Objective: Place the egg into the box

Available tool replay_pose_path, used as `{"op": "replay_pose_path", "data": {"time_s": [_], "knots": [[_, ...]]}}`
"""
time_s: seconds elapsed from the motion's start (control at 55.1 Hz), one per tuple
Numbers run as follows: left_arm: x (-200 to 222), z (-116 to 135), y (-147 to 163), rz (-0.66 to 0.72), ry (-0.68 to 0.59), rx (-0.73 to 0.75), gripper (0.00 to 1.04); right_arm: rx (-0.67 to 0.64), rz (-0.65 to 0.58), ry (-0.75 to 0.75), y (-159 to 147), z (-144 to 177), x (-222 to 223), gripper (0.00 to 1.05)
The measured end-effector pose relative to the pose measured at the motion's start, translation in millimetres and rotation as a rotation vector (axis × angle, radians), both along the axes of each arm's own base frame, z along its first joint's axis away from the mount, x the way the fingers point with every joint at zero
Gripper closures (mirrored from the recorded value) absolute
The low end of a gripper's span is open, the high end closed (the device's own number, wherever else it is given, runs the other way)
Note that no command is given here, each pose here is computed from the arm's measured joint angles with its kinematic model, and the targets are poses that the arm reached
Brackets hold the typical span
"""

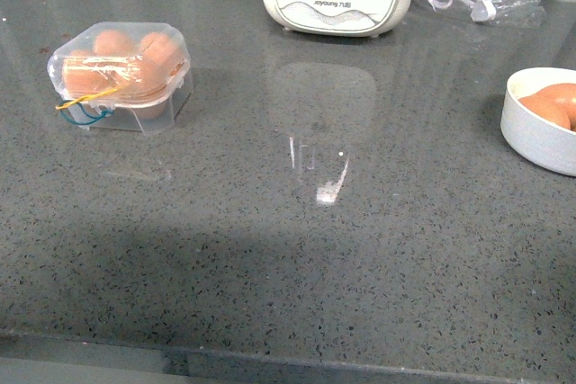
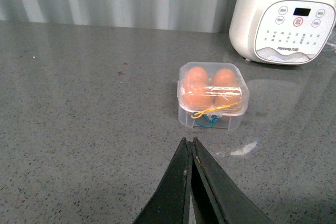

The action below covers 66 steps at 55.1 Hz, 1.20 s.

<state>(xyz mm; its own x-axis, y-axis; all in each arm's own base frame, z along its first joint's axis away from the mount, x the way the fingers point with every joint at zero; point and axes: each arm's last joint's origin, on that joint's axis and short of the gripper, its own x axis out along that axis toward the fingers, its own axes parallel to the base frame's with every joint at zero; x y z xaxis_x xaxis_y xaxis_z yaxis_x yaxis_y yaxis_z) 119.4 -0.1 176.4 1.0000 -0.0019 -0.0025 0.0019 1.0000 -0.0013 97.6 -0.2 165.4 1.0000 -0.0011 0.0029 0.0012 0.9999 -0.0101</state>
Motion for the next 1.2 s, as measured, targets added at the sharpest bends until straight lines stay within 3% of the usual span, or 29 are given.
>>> {"op": "replay_pose_path", "data": {"time_s": [1.106,1.197], "knots": [[-23.3,-3.4,0.1,0.002,-0.029,-0.001,1.01,0.0,0.0,0.0,0.0,0.0,0.0,0.07],[-23.3,-3.4,0.1,0.002,-0.029,-0.001,0.89,0.0,0.0,0.0,0.0,0.0,0.0,0.07]]}}
